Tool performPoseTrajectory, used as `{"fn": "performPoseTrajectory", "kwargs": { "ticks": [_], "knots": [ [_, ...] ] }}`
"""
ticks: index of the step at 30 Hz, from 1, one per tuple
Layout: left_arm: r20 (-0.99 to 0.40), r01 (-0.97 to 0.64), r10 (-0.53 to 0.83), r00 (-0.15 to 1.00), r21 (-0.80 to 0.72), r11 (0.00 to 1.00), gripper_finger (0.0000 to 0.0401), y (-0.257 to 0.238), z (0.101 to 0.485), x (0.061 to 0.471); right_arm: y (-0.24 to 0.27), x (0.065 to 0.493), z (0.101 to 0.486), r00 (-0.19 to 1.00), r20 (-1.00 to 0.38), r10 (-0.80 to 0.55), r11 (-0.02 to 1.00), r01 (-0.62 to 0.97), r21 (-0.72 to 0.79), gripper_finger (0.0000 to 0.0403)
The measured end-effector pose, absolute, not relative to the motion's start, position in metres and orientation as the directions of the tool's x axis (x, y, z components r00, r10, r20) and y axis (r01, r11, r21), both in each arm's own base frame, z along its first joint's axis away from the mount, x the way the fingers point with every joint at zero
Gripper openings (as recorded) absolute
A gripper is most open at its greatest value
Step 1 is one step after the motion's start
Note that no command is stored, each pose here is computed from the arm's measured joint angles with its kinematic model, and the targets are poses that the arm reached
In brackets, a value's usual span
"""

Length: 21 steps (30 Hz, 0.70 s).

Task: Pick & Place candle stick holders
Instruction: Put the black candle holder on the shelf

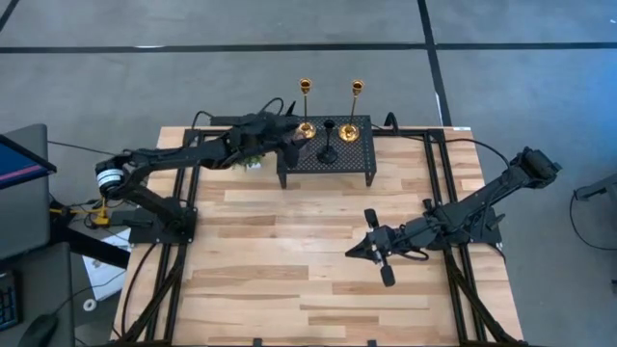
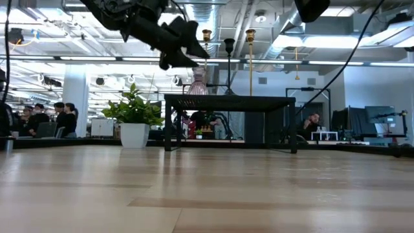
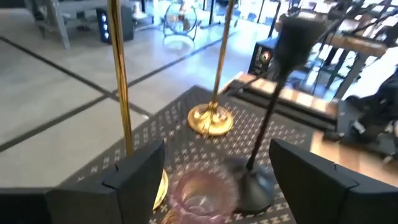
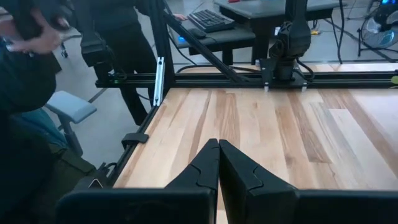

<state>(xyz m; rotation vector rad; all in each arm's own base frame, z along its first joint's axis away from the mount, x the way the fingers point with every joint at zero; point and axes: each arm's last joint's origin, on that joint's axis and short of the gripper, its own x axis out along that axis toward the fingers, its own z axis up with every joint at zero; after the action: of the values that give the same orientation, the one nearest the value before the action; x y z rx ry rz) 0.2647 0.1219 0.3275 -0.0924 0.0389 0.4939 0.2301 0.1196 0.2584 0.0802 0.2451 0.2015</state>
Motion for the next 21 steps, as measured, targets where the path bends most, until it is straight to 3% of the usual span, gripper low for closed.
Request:
{"fn": "performPoseTrajectory", "kwargs": {
  "ticks": [6, 10, 14, 21],
  "knots": [
    [0.044, -0.442, 0.446, 0.894, -0.087, 0.893, 0.0291, 0.107, 0.355, 0.244, 0.120, 0.230, 0.258, 0.950, -0.233, 0.207, 0.977, -0.188, 0.103, 0.0000],
    [0.091, -0.330, 0.337, 0.937, -0.084, 0.940, 0.0276, 0.090, 0.366, 0.238, 0.119, 0.230, 0.258, 0.950, -0.233, 0.207, 0.977, -0.188, 0.102, 0.0000],
    [0.105, -0.220, 0.227, 0.968, -0.075, 0.973, 0.0227, 0.073, 0.369, 0.239, 0.119, 0.230, 0.258, 0.950, -0.233, 0.206, 0.977, -0.187, 0.103, 0.0000],
    [0.100, -0.067, 0.065, 0.993, 0.015, 0.998, 0.0104, 0.051, 0.369, 0.244, 0.119, 0.230, 0.258, 0.957, -0.231, 0.178, 0.979, -0.147, 0.145, 0.0000]
  ]
}}
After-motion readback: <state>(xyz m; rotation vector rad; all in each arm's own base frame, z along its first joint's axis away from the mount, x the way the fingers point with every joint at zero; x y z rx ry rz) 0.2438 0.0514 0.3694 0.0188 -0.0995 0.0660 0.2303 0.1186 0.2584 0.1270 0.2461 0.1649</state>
